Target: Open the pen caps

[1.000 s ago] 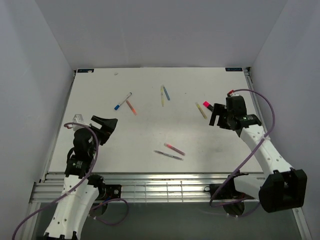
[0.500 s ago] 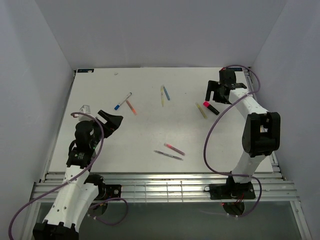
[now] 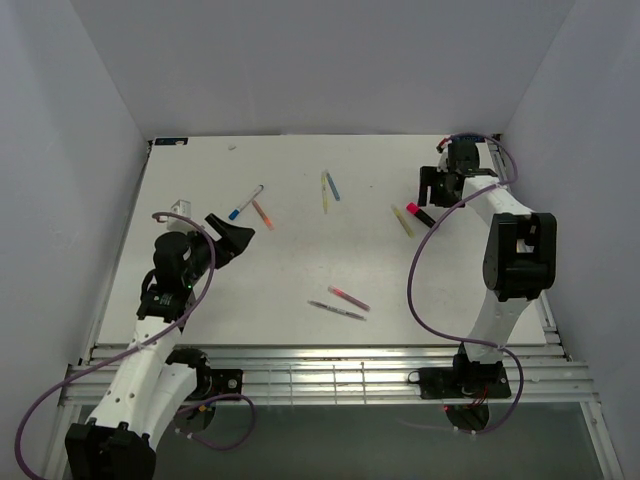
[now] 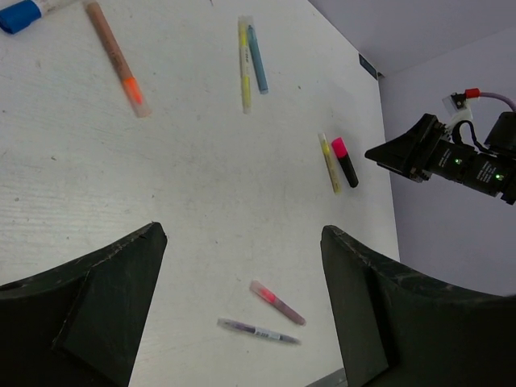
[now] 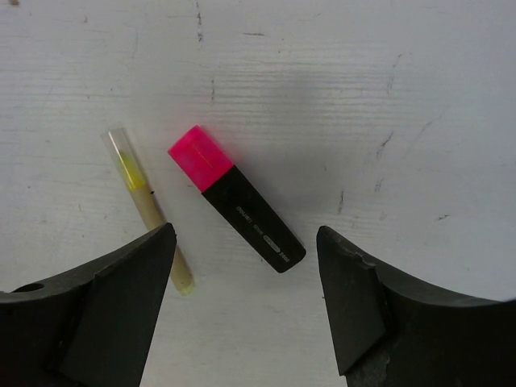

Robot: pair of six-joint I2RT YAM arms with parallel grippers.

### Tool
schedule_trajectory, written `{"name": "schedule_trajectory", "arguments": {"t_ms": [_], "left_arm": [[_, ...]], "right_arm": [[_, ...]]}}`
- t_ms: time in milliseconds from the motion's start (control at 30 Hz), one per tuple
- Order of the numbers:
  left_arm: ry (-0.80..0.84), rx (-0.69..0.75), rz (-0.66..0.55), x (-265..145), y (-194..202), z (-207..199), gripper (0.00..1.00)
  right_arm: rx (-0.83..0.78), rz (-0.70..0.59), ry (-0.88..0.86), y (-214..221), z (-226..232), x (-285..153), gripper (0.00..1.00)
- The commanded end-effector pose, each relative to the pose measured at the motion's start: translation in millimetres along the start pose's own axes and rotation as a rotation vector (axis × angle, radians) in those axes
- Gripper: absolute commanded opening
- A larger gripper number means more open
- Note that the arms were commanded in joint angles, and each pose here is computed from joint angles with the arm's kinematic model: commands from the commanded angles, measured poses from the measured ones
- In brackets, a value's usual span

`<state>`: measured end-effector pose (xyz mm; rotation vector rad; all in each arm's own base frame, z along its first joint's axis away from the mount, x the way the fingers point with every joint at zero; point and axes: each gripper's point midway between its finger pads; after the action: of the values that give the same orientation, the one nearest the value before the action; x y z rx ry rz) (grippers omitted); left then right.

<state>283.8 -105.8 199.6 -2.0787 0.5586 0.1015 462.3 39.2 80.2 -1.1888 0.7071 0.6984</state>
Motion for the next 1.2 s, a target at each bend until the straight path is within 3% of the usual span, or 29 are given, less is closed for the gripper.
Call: {"name": "schedule_trajectory", "arguments": {"t_ms": [0,500,667,1033,1167], "left_arm": [[0.076,0.023,-0.012,0,-8,-17,0.89],[0.105,0.026,-0.003,2,-6,-21,0.88],[0.111,0.023,0.002,3,-4,-21,0.88],[0.124,0.017,0.01,4,-2,-23,0.88],[0.137,0.012,0.027,7,1,-24,0.88]], "right_arm": [[-0.043,-0.012,-0.091,-1,14,5,0.76],[-0.083,0.069,-0.035,28,-5,31,0.68],[-0.098,0.096,-0.005,36,-13,35,0.56],[-0.151,0.134,0.05,52,-19,42,0.55],[-0.161,0.158,0.038,61,-16,45,0.42]]}}
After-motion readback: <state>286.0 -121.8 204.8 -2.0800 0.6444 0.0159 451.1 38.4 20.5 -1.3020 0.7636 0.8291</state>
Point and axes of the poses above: each gripper's point midway between its finger pads, its own x axis out along the fingers, its own z axis along the line the jaws close on, y = z × x, and after that the axes turned 13 degrees about x, right-handed
